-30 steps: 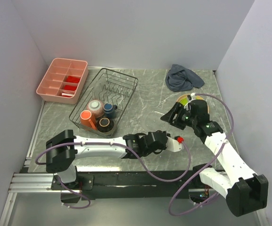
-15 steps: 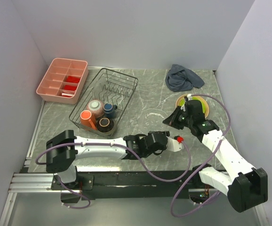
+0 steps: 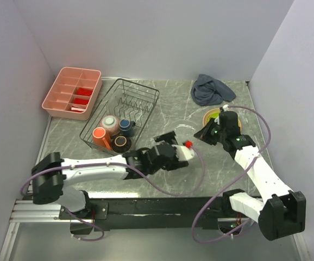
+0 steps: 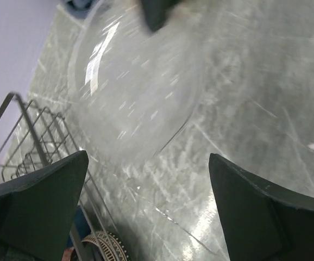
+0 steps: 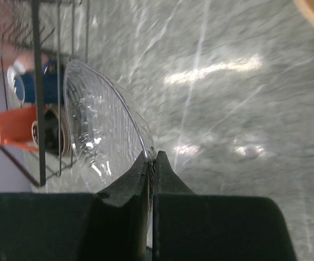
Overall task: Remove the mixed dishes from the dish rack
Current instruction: Place the plate at the center of the board.
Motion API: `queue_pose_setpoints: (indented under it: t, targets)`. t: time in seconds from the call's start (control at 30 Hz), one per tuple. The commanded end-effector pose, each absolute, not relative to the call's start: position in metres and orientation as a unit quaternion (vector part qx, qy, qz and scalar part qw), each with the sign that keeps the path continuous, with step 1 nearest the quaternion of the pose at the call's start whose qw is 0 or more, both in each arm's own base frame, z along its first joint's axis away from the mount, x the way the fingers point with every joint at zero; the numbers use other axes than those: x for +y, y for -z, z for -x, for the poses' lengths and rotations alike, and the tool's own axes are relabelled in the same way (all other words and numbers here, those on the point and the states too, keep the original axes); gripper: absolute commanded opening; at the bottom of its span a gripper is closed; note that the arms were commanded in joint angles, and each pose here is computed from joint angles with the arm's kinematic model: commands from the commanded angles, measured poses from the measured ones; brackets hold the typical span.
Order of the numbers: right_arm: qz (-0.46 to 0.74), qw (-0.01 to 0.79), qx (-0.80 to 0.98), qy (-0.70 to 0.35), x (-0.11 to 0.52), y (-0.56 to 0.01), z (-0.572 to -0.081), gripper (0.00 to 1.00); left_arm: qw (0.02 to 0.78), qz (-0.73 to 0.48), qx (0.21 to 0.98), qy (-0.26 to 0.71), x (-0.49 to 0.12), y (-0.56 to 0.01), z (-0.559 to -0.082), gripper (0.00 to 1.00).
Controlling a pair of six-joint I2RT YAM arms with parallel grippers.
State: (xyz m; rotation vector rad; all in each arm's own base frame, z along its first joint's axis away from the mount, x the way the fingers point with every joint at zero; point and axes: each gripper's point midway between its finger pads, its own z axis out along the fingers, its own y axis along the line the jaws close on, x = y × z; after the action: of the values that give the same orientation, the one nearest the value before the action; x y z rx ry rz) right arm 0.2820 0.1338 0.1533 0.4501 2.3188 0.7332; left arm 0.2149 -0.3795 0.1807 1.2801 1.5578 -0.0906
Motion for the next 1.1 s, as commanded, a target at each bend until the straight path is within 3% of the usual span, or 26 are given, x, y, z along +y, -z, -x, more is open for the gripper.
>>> queue_pose_setpoints:
  t: [0.0, 0.37, 0.57, 0.7, 1.07]
  targets:
    - [-0.216, 0.375, 0.86, -0.271, 0.101, -0.173, -0.312, 0.0, 0.571, -0.451, 0.679, 0.1, -0.357, -0.215, -0.233, 0.99]
    - [-0.366, 0.396, 0.809, -0.234, 0.007, -0.158, -0.336, 0.0, 0.609, -0.197, 0.744, 0.19, -0.22, -0.244, -0.289, 1.0]
    - [-0.453, 0.397, 0.767, -0.223, -0.042, -0.144, -0.343, 0.0, 0.631, -0.025, 0.765, 0.125, -0.106, -0.228, -0.315, 0.99]
    - [-0.494, 0.378, 0.753, -0.216, -0.066, -0.126, -0.348, 0.01, 0.65, 0.023, 0.757, 0.065, -0.075, -0.233, -0.318, 0.99]
    - [-0.501, 0.338, 0.77, -0.206, -0.081, -0.092, -0.372, 0.07, 0.665, 0.039, 0.745, 0.039, -0.064, -0.24, -0.32, 0.99]
